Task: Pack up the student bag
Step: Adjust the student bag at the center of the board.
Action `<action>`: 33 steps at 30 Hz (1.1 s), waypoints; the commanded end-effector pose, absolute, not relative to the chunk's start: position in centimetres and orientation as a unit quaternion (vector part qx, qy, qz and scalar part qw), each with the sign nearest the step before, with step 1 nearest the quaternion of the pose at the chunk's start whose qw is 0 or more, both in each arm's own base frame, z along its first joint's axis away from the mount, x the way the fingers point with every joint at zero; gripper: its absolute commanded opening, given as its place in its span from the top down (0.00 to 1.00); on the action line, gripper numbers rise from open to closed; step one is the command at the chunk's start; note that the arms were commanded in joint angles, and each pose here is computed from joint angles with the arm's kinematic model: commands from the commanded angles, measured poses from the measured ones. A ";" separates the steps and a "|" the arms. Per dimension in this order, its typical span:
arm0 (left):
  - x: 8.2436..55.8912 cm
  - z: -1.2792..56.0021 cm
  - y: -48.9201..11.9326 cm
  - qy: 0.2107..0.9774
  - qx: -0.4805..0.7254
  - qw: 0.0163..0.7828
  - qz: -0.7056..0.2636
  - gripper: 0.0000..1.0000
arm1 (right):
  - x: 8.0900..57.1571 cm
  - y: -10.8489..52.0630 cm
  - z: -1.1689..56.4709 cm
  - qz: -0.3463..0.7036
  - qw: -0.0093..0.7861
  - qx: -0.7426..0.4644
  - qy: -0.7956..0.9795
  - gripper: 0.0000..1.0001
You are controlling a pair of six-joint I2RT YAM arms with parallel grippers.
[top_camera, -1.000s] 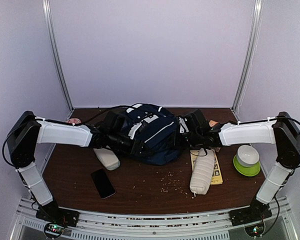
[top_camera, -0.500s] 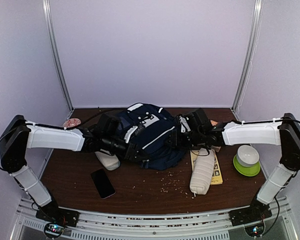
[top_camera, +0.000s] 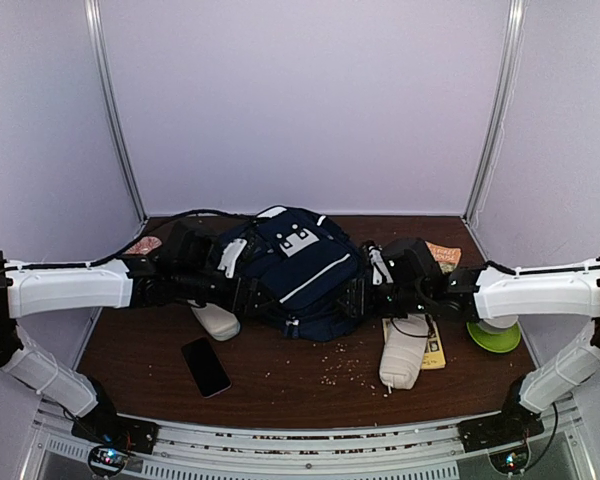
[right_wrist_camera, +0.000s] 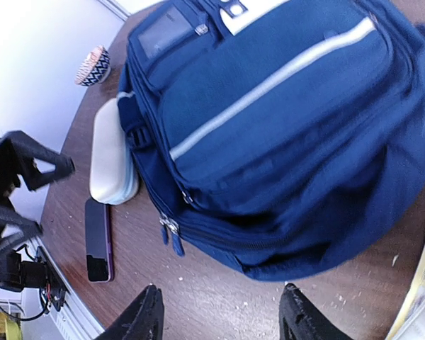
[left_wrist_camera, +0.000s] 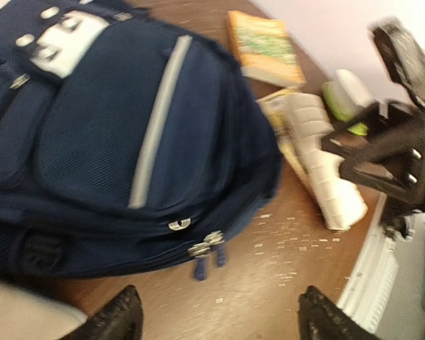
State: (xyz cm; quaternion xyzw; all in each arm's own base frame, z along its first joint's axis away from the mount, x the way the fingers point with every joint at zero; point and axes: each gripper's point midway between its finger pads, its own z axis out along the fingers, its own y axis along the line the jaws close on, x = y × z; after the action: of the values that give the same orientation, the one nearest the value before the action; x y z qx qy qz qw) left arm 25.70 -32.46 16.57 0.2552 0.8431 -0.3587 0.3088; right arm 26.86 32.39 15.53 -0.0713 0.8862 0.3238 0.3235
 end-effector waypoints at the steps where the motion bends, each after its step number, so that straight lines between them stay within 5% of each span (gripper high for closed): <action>1: 29.3 16.6 -28.6 0.887 0.151 0.340 -0.275 0.13 | 26.7 31.6 14.4 0.348 0.334 0.017 0.876 0.44; 4: 30.5 17.6 -26.4 0.892 0.105 0.359 -0.252 0.02 | 27.0 31.1 13.4 0.360 0.330 0.069 0.870 0.44; 13: 31.8 19.3 -20.3 0.901 0.013 0.405 -0.154 0.02 | 28.5 30.8 11.0 0.332 0.318 0.138 0.877 0.39; 19: 31.2 19.5 -18.4 0.890 -0.023 0.409 -0.198 0.02 | 29.7 31.3 9.8 0.313 0.310 0.143 0.886 0.40; 33: 28.9 16.1 -22.1 0.909 0.046 0.325 -0.256 0.09 | 33.0 30.5 8.0 0.261 0.301 0.115 0.910 0.67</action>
State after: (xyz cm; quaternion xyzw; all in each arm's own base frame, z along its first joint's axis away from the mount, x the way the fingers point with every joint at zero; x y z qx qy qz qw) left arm 29.50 -20.41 17.10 0.0273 0.9089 -0.2335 0.3444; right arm 31.78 30.59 7.97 0.1276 0.9048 0.2774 0.2967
